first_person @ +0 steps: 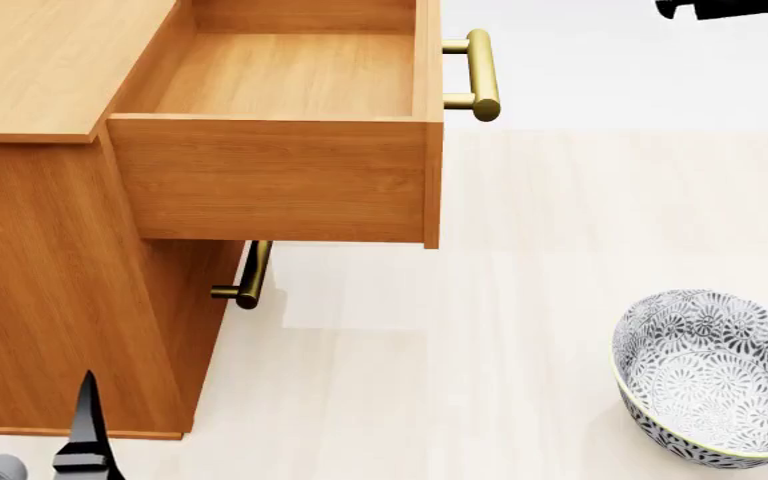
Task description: Put the ketchup in the top drawer of the cabinet.
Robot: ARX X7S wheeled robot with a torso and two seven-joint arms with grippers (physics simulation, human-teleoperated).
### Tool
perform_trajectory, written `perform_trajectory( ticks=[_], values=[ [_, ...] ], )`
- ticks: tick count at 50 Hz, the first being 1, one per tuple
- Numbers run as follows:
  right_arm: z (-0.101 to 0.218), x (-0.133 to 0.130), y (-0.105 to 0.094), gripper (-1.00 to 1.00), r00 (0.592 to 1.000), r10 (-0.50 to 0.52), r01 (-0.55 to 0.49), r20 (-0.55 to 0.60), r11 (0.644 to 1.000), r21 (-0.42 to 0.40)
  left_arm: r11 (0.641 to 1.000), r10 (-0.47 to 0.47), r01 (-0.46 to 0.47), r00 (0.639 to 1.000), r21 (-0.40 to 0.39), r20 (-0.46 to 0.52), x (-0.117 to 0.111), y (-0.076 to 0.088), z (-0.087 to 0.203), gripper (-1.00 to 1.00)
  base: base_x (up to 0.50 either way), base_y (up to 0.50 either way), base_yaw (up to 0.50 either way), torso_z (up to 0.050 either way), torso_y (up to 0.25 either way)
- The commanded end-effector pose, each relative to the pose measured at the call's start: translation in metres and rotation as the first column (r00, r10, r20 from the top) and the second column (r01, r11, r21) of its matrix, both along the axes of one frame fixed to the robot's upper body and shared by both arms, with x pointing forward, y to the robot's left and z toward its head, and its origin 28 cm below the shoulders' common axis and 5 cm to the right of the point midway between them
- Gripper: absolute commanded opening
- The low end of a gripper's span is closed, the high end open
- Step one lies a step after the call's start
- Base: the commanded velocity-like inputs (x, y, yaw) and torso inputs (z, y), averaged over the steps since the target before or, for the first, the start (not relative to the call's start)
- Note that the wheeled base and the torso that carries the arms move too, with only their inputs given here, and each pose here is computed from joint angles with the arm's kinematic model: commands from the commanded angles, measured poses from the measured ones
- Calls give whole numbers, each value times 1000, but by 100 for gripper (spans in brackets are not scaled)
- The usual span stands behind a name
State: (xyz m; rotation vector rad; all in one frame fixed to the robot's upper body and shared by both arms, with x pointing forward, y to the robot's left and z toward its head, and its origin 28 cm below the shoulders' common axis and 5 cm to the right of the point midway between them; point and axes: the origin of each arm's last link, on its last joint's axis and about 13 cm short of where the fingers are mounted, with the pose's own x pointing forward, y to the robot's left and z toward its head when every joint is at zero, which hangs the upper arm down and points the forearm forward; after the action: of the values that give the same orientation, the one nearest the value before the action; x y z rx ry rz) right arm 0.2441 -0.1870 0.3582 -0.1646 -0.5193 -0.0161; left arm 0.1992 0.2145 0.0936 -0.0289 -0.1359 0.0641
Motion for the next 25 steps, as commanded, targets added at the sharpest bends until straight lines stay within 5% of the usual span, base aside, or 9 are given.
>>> perform_trajectory(
  ticks=[1, 25],
  values=[
    [17, 13, 8, -100, 999, 6, -4, 35, 999, -36, 1000, 0, 0, 1000, -1, -1, -1, 0, 0, 100, 0, 0, 0, 0, 0],
    [37, 50, 23, -100, 996, 87, -87, 21, 996, -21, 1000, 5, -5, 1000, -12, -5, 0, 1, -2, 100, 0, 0, 0, 0, 0]
  ],
)
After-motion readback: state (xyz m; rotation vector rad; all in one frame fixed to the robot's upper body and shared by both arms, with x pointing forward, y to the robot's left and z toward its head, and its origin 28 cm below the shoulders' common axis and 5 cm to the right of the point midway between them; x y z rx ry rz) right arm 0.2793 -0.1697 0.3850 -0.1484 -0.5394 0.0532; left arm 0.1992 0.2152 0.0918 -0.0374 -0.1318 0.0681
